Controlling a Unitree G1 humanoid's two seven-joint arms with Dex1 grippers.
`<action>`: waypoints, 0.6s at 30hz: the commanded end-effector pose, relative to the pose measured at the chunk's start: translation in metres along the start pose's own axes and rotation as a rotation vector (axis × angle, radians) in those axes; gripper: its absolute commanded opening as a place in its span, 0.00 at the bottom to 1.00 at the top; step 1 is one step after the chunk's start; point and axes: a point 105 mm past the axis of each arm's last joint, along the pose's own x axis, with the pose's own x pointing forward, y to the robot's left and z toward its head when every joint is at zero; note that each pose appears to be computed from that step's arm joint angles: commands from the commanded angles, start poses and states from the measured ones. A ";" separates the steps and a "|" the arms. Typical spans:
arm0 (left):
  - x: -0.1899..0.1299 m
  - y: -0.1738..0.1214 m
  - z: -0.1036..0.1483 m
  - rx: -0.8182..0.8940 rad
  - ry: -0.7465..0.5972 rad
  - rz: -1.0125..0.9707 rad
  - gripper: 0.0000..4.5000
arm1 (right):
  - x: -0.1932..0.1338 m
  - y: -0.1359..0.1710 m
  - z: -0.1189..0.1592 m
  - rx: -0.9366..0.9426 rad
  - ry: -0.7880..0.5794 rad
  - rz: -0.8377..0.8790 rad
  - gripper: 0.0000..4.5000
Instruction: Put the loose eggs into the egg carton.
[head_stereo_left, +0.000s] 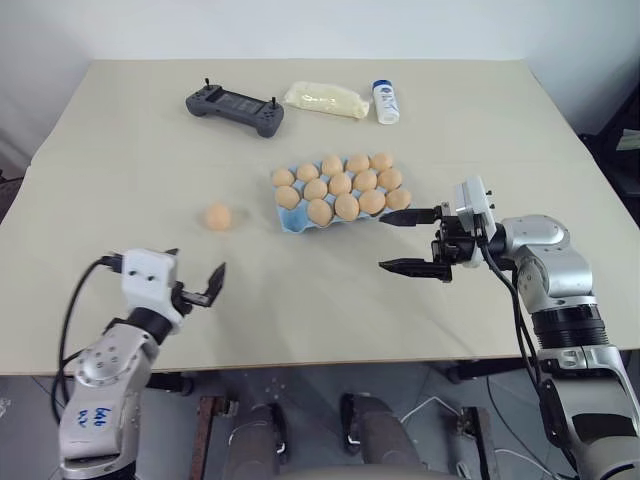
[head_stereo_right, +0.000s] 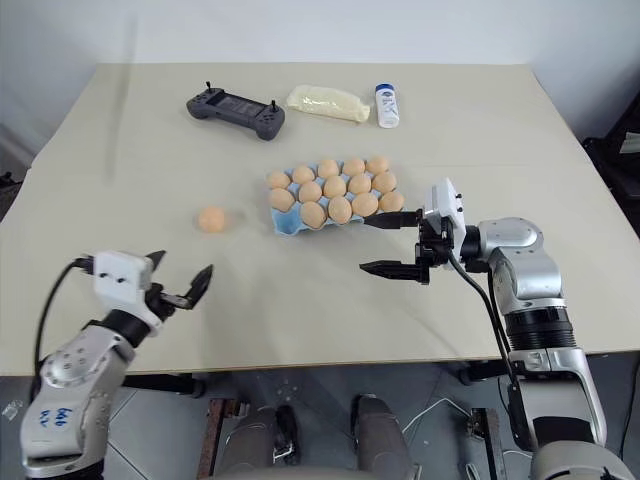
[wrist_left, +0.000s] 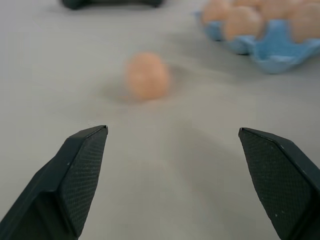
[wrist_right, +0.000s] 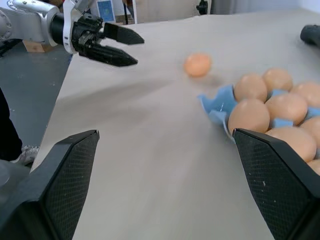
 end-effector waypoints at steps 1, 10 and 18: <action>0.002 0.008 0.015 0.018 -0.061 0.021 0.99 | 0.000 -0.002 0.008 -0.040 -0.022 0.009 1.00; 0.061 0.023 0.023 -0.042 -0.061 0.078 0.99 | 0.003 -0.004 0.008 -0.044 -0.018 0.014 1.00; 0.112 0.008 0.028 -0.051 -0.051 0.004 0.99 | 0.003 -0.002 0.007 -0.044 -0.011 0.013 1.00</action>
